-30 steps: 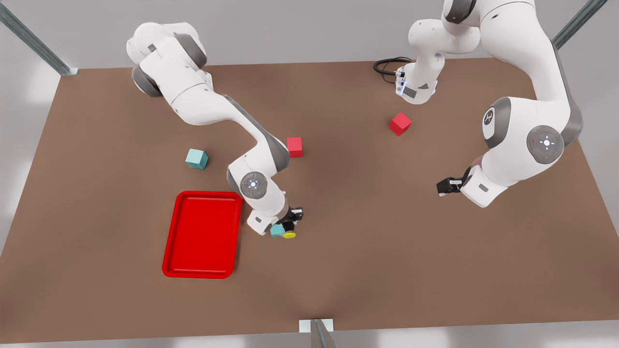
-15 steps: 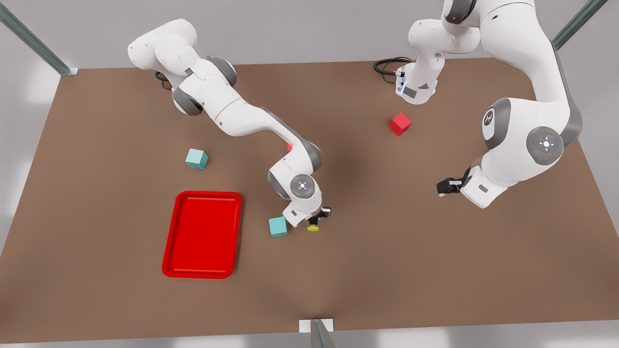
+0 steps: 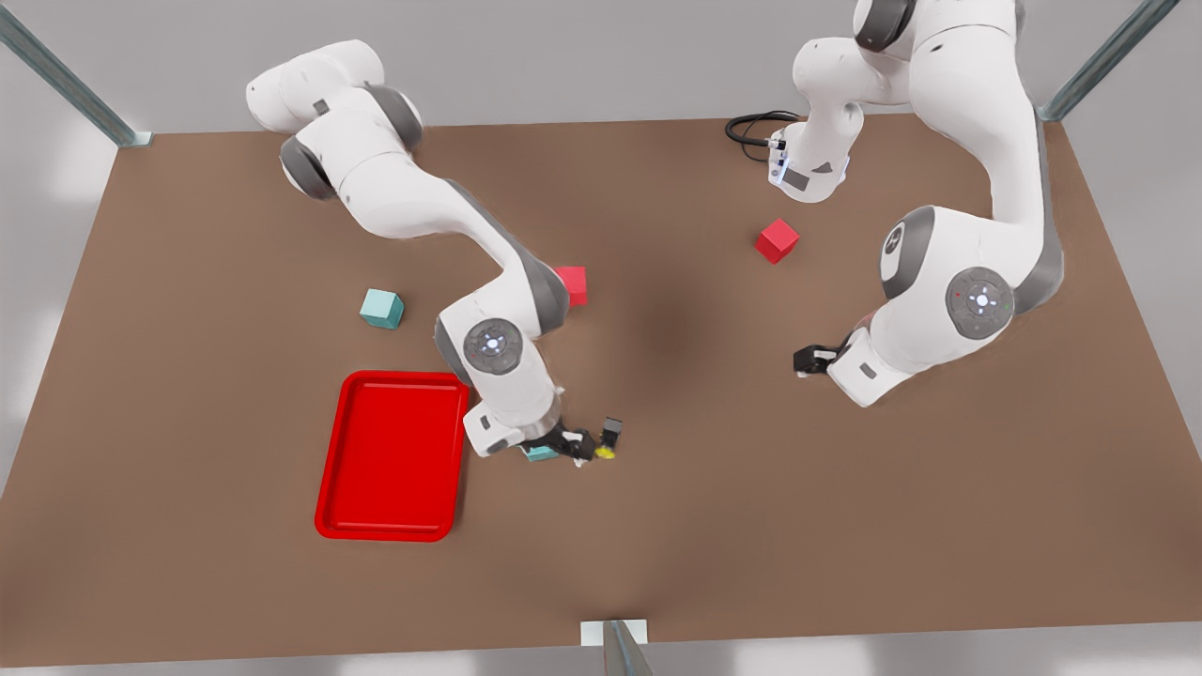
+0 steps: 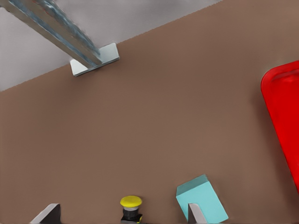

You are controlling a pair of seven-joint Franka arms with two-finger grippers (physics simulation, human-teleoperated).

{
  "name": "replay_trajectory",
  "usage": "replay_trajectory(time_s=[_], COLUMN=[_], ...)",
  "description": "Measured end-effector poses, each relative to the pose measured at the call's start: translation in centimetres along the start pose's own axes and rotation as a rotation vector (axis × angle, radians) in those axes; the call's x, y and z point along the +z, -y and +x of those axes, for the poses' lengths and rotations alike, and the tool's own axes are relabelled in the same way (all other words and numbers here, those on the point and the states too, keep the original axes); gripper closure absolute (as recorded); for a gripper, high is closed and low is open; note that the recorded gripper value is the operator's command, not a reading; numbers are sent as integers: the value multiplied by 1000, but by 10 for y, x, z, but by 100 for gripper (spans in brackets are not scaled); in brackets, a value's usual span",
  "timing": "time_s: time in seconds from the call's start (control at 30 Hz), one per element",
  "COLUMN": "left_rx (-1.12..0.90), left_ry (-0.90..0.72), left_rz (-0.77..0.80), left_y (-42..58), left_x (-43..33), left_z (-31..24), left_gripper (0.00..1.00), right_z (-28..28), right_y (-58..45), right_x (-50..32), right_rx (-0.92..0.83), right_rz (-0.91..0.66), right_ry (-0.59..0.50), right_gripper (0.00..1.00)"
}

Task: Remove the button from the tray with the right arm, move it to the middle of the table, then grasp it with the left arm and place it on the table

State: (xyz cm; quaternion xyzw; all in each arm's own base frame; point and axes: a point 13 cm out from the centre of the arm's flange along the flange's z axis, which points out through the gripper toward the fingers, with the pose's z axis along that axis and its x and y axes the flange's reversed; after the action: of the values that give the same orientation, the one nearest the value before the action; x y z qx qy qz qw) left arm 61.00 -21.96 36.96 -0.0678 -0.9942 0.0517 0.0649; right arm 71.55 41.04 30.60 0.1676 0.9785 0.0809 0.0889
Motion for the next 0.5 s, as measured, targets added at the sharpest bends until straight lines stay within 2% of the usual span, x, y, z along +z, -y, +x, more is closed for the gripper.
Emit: replay_trajectory(time_s=[0.07,0.13,0.23,0.33,0.5], left_rx=[201,310,283,197,108], left_ry=[-93,-150,-114,2,180], left_rz=[-19,-49,-65,-47,32], left_y=[132,226,250,240,252], left_x=[81,188,279,310,310], left_z=[26,51,38,-13,-73], left_gripper=[0,0,0,0,0], right_z=[-35,-43,-46,-51,-40], right_y=[92,236,325,328,326], right_x=[-61,-105,-154,-179,-168], right_rx=[41,113,122,43,-88], right_rz=[99,220,268,263,273], right_ry=[-28,-84,-98,-95,-155], right_gripper=[0,0,0,0,0])
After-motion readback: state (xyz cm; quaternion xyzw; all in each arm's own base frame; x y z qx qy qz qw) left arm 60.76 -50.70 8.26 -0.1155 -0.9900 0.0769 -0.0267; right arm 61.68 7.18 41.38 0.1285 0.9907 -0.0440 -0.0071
